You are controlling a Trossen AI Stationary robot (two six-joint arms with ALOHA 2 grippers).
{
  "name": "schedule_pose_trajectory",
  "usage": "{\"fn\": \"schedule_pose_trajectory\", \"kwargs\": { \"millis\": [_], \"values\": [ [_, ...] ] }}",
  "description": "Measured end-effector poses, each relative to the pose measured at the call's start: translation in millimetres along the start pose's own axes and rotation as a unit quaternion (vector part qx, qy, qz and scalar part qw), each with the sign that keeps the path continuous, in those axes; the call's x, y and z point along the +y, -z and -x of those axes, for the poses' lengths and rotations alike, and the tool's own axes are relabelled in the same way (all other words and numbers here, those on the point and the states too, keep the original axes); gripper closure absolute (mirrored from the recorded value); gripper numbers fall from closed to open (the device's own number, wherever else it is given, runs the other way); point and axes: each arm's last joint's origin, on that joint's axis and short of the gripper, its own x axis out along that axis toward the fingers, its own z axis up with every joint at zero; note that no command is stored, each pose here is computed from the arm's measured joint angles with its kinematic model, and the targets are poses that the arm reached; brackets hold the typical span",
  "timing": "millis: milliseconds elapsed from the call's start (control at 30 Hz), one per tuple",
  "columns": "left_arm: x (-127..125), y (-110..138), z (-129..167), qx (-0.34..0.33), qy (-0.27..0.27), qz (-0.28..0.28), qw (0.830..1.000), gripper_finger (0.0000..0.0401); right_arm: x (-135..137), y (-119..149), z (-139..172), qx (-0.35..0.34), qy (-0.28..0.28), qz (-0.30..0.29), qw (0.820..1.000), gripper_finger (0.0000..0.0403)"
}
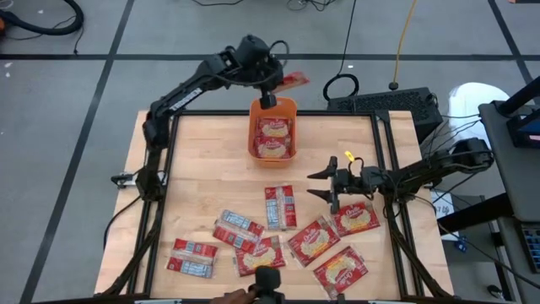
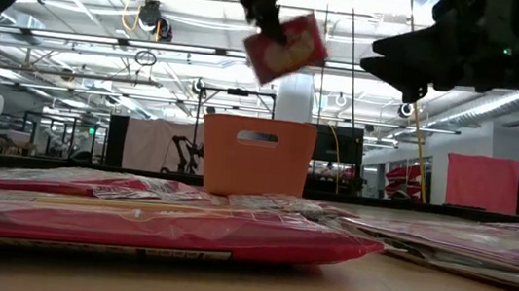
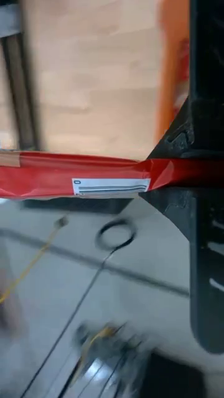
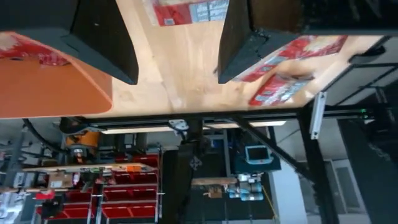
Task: Sort popcorn bags into baskets
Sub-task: Put the red popcorn bag into the orange bin
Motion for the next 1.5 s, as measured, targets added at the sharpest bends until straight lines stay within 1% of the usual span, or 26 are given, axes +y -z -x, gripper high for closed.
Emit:
{"fn": "schedule_pose_trajectory", "kwargs": {
  "millis": [100,233,367,500,667,800,933,1000,1167,1333,1500],
  "values": [
    [-5,13,-19,0.052,0.031,0.004,0.998,0.0381,1,5,3,0.009,0.01,0.002,1.0,0.0191],
    [-11,21,-40,0.078,0.053,0.004,0.996,0.0368,-1,9,5,0.016,0.039,0.013,0.999,0.0191],
    [-13,29,-57,0.096,0.063,-0.002,0.993,0.0375,-2,9,5,0.016,0.047,0.015,0.999,0.0191],
    [-8,34,-58,0.106,0.061,0.003,0.992,0.0382,-2,9,5,0.016,0.047,0.017,0.999,0.0191],
    [-1,42,-61,0.119,0.059,0.011,0.991,0.0368,-2,9,5,0.016,0.047,0.019,0.999,0.0191],
    [3,53,-61,0.15,0.078,0.013,0.985,0.037,-2,9,5,0.016,0.046,0.017,0.999,0.0191],
    [2,61,-70,0.149,0.12,0.007,0.981,0.0379,-2,9,5,0.016,0.045,0.016,0.999,0.0191],
    [1,64,-77,0.147,0.133,-0.001,0.98,0.0379,-2,9,5,0.016,0.045,0.016,0.999,0.0191],
    [-3,73,-96,0.162,0.145,-0.009,0.976,0.0366,-2,9,5,0.02,0.045,0.015,0.999,0.0191],
    [-7,83,-111,0.186,0.16,-0.003,0.969,0.0369,-2,10,5,0.023,0.045,0.015,0.999,0.0191],
    [-10,90,-119,0.2,0.172,-0.001,0.964,0.0373,-2,12,5,0.033,0.046,0.017,0.998,0.0191]
  ]
}}
